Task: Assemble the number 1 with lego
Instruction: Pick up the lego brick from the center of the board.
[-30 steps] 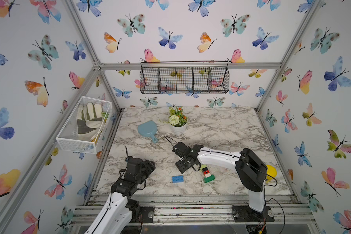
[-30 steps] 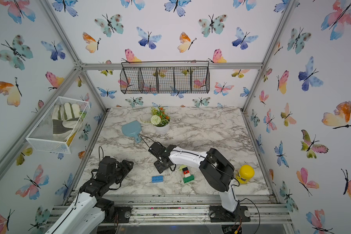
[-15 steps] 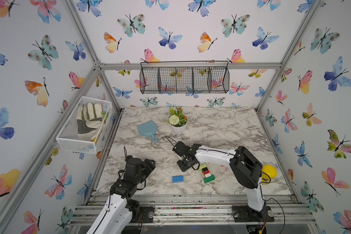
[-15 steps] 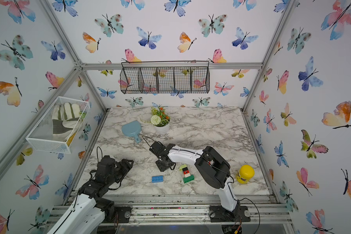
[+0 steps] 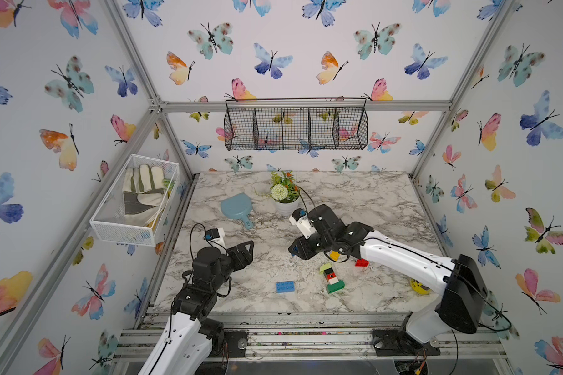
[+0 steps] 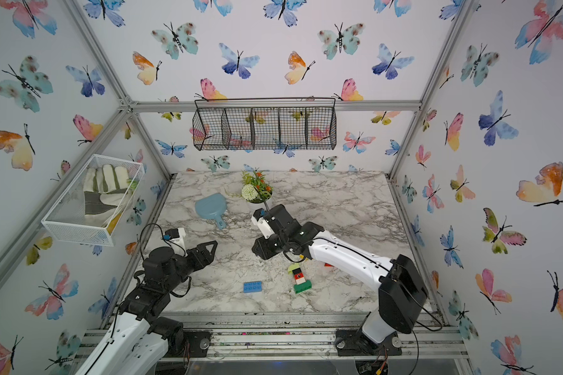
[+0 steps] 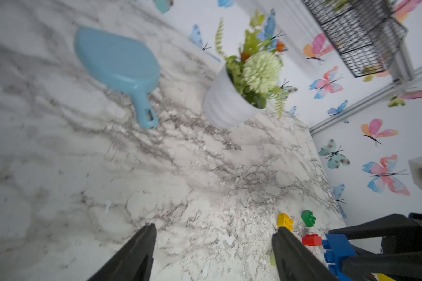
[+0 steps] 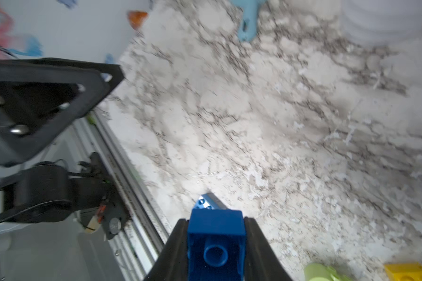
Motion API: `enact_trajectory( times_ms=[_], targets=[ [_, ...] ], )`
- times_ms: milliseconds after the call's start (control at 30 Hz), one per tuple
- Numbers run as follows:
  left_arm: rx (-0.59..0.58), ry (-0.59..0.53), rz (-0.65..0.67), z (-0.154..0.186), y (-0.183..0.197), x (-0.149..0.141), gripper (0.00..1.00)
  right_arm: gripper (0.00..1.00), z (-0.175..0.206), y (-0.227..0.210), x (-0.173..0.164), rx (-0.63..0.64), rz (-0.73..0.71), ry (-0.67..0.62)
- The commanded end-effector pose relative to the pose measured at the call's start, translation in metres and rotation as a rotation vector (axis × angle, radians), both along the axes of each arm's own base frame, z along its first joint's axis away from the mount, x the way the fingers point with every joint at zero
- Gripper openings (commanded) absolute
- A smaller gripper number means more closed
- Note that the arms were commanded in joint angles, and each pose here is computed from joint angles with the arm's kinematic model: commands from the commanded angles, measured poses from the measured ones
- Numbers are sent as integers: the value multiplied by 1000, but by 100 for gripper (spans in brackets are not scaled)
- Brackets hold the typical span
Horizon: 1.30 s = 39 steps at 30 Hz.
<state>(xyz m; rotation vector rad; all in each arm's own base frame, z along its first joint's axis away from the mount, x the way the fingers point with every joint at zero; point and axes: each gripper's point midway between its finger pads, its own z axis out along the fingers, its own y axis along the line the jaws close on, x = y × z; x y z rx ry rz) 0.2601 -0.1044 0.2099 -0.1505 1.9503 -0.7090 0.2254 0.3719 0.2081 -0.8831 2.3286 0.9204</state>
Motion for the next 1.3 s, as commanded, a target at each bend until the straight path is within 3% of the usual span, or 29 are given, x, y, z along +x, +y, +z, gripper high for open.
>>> enact_trajectory(
  times_ms=[0,100,200,433,700,900,1100,1267],
  targets=[
    [165,-409,-250,80,-30,-10,79,23,26,3,-23,131,117,52],
    [223,-599,-413,103,-50,-36,79,23,52,-6,-25,238,124,79],
    [279,-708,-564,105,-67,-61,81,22,76,-14,-31,357,172,131],
    [312,-833,-727,117,-93,-92,88,22,105,-9,-67,524,396,256],
    [413,-911,-770,116,-122,-95,92,22,125,-4,-72,605,461,322],
    [398,-951,-708,126,-131,-85,84,23,125,0,-68,614,446,339],
    [381,-943,-735,124,-136,-85,64,23,122,2,-65,615,430,347],
    [350,-946,-737,126,-135,-89,55,22,118,4,-63,616,421,360]
  ],
)
